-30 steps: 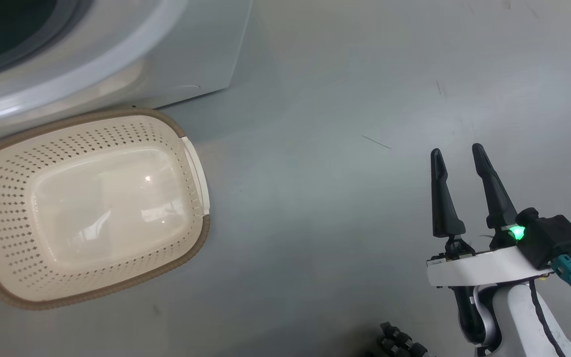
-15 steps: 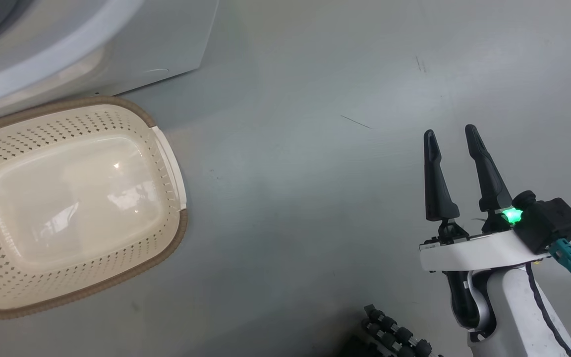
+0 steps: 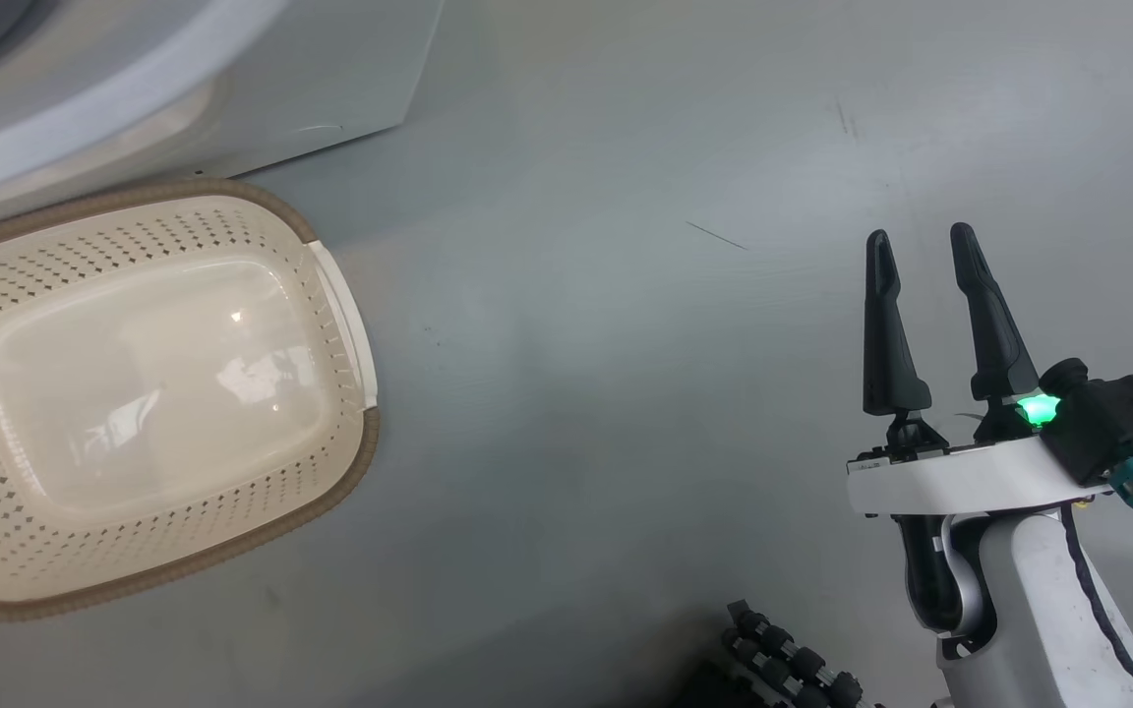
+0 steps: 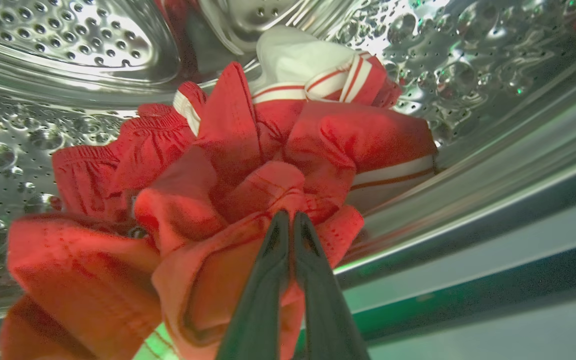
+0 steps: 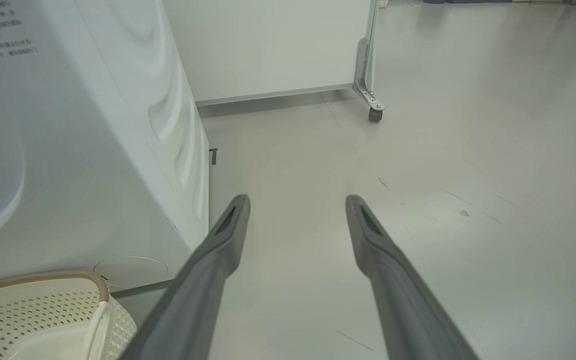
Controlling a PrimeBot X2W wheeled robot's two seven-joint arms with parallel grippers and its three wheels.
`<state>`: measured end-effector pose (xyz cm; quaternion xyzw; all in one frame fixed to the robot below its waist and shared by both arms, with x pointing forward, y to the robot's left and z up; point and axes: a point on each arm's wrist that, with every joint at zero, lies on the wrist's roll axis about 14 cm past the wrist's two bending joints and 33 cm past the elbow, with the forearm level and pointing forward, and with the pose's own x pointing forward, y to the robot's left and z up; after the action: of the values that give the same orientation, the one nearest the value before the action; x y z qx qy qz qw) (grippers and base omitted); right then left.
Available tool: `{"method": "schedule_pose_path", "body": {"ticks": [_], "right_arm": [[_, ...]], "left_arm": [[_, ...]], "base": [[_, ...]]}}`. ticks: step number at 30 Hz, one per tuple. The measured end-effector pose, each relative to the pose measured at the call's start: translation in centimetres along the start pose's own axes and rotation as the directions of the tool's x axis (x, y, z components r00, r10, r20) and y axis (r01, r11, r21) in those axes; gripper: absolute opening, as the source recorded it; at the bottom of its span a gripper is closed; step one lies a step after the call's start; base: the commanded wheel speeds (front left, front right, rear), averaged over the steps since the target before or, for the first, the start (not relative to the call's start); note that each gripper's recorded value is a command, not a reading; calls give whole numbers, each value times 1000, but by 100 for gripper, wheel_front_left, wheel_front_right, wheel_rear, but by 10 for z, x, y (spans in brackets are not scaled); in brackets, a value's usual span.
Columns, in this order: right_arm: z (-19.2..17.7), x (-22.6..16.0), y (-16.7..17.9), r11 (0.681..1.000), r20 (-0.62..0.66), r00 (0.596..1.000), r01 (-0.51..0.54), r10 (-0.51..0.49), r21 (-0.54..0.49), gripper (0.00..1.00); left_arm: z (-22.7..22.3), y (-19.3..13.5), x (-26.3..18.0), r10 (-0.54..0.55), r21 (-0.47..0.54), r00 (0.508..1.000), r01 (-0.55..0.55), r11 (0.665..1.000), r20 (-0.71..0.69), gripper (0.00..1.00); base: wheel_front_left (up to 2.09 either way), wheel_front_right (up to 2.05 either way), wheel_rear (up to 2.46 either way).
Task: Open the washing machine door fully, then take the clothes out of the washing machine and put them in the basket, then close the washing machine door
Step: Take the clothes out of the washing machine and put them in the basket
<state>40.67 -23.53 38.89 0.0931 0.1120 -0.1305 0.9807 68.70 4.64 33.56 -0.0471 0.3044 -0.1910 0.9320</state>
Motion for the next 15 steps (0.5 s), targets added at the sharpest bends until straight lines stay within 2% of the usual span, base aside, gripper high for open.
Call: {"method": "schedule_pose_path", "body": {"ticks": [7,15], "right_arm": [[-1,4,3,1000,2,1000,-6,6,-3,100],[2,8,7,999,17,1000,-23,23,-23,100]], "left_arm": [[24,17,-11,49,-30,989,-45,999,137,0],[37,25,-33,92,-58,948,-77,995,305,0]], "base": [[0,0,0],[0,0,0]]}}
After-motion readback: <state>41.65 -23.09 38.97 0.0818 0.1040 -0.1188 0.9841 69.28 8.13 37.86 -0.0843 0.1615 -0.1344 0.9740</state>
